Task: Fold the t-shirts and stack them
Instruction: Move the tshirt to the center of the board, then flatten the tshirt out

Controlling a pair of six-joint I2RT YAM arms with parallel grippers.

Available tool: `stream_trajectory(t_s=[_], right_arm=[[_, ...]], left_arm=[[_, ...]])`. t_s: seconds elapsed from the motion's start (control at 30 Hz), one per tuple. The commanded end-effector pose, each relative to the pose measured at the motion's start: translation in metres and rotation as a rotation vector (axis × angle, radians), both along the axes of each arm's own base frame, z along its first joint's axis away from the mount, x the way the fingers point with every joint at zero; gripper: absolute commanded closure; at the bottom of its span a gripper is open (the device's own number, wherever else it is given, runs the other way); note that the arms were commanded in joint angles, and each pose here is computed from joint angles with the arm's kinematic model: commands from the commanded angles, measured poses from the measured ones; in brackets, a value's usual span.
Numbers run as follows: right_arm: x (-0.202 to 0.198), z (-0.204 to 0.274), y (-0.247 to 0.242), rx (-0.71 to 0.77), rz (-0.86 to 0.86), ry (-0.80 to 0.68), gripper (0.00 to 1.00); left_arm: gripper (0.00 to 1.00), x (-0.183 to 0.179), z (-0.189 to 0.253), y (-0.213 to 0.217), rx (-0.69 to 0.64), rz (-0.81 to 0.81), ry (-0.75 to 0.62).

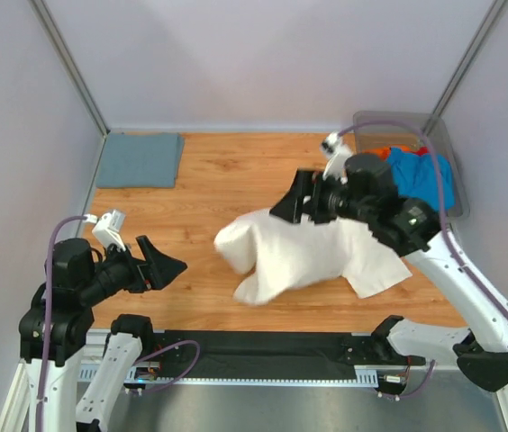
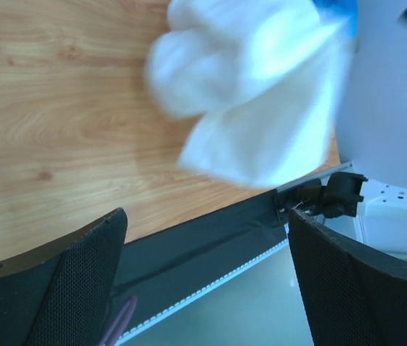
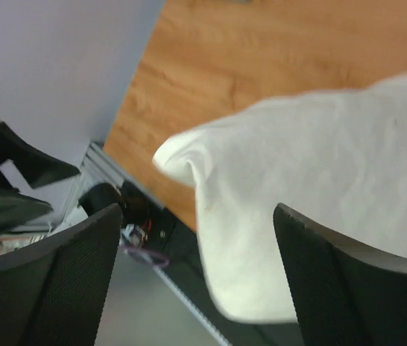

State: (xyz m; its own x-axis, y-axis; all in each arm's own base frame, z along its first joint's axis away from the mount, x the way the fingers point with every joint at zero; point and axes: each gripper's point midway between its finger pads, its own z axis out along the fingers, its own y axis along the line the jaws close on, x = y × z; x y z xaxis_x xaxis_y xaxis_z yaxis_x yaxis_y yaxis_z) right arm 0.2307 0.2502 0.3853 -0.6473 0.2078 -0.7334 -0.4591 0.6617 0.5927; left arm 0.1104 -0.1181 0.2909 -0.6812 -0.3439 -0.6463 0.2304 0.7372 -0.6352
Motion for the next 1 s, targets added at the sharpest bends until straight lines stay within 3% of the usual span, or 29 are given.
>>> stream_trajectory(t_s=[0.0, 0.1, 0.23, 0.4, 0.5, 0.53, 0.67, 0.83, 0.97], right_arm=[[-0.054, -0.099, -0.006, -0.098, 0.065, 0.291, 0.05], [-0.072, -0.143, -0.035, -0.217, 0.007, 0.380, 0.02], [-0.076, -0.163, -0.068, -0.325, -0.096, 0.378, 0.08], [-0.078, -0.196, -0.103, -0.433, -0.205, 0.435, 0.26], [-0.077, -0.217, -0.102, -0.439, -0.198, 0.471, 0.28], [-0.076, -0.222, -0.102, -0.448, -0.195, 0.477, 0.27], [-0.072, -0.257, -0.110, -0.525, -0.230, 0.577, 0.17], [-0.055, -0.286, -0.126, -0.464, -0.319, 0.716, 0.16], [-0.035, -0.304, -0.146, -0.435, -0.414, 0.806, 0.23]], left_arm=[[0.01, -0.015, -0.023, 0.014, 0.035, 0.093, 0.120], [0.04, -0.019, -0.049, 0.014, 0.023, 0.119, 0.230], [0.15, -0.011, -0.080, -0.002, -0.042, 0.059, 0.347], [0.17, 0.014, -0.088, -0.020, -0.078, 0.000, 0.359], [0.14, 0.025, -0.104, -0.031, 0.030, -0.026, 0.384], [0.13, 0.018, -0.113, -0.044, 0.099, -0.100, 0.425], [0.09, 0.031, -0.154, -0.033, 0.317, -0.038, 0.480], [0.07, 0.041, -0.189, -0.001, 0.522, 0.098, 0.555], [0.08, 0.040, -0.199, -0.003, 0.517, 0.099, 0.583]])
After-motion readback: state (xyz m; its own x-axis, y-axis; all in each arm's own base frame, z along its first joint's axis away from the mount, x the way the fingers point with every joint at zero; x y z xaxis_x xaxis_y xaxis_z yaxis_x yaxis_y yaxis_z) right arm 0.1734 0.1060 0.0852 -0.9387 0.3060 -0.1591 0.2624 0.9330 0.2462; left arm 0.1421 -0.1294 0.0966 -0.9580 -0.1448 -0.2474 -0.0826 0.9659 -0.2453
